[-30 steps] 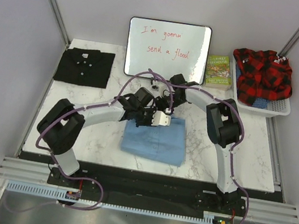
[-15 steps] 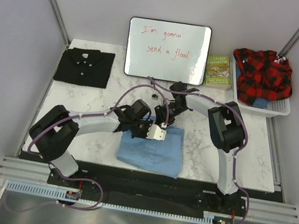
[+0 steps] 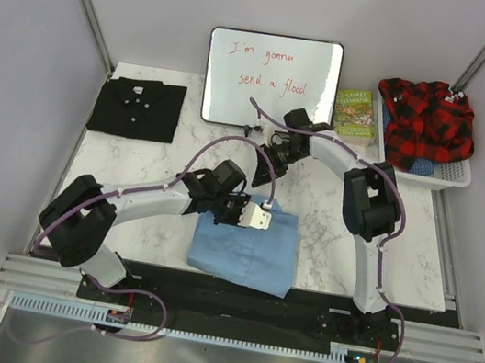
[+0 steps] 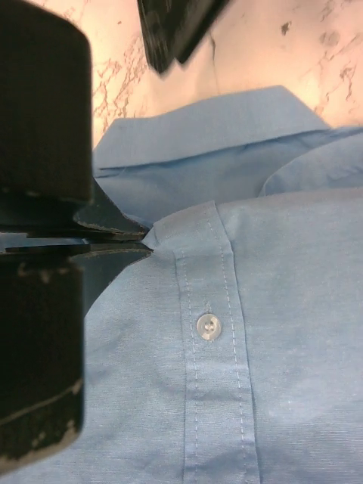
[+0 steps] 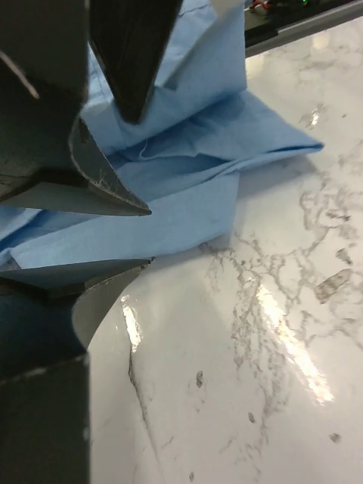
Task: Fold and stack the long sleeve shirts
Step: Fold the shirt
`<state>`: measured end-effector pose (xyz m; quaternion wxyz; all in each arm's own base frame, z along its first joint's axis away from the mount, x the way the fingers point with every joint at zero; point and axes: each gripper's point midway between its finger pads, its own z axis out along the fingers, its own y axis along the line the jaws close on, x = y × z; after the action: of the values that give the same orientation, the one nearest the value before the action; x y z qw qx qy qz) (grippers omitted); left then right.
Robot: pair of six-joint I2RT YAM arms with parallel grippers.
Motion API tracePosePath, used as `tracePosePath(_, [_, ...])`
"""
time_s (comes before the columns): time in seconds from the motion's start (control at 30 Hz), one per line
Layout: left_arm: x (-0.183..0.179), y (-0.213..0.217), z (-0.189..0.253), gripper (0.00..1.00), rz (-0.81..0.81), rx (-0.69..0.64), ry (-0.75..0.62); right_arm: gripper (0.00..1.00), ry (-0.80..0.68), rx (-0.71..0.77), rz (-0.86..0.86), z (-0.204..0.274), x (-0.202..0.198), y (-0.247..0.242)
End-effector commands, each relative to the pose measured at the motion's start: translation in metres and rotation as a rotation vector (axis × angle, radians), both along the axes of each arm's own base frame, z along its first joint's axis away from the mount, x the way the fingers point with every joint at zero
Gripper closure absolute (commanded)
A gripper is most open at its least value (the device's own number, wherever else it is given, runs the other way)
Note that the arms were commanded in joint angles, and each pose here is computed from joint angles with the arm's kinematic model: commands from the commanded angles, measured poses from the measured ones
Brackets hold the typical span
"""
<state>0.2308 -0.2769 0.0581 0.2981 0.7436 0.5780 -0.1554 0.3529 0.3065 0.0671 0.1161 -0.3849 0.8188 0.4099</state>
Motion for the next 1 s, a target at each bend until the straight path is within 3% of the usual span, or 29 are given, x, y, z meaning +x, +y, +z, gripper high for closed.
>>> tracePosePath(0.0, [0.014, -0.014, 0.031, 0.98, 0.001, -0.068, -0.045, 0.64, 0.049, -0.044, 0.063, -0.035, -0.015, 0.0])
tracePosePath(0.53, [0.098, -0.003, 0.036, 0.98, 0.108, -0.074, -0.142, 0.68, 0.044, -0.072, 0.087, -0.045, -0.019, -0.007])
tracePosePath(0.97, [0.115, -0.017, 0.02, 0.98, 0.127, -0.088, -0.141, 0.66, -0.005, -0.077, 0.047, -0.038, 0.009, -0.011])
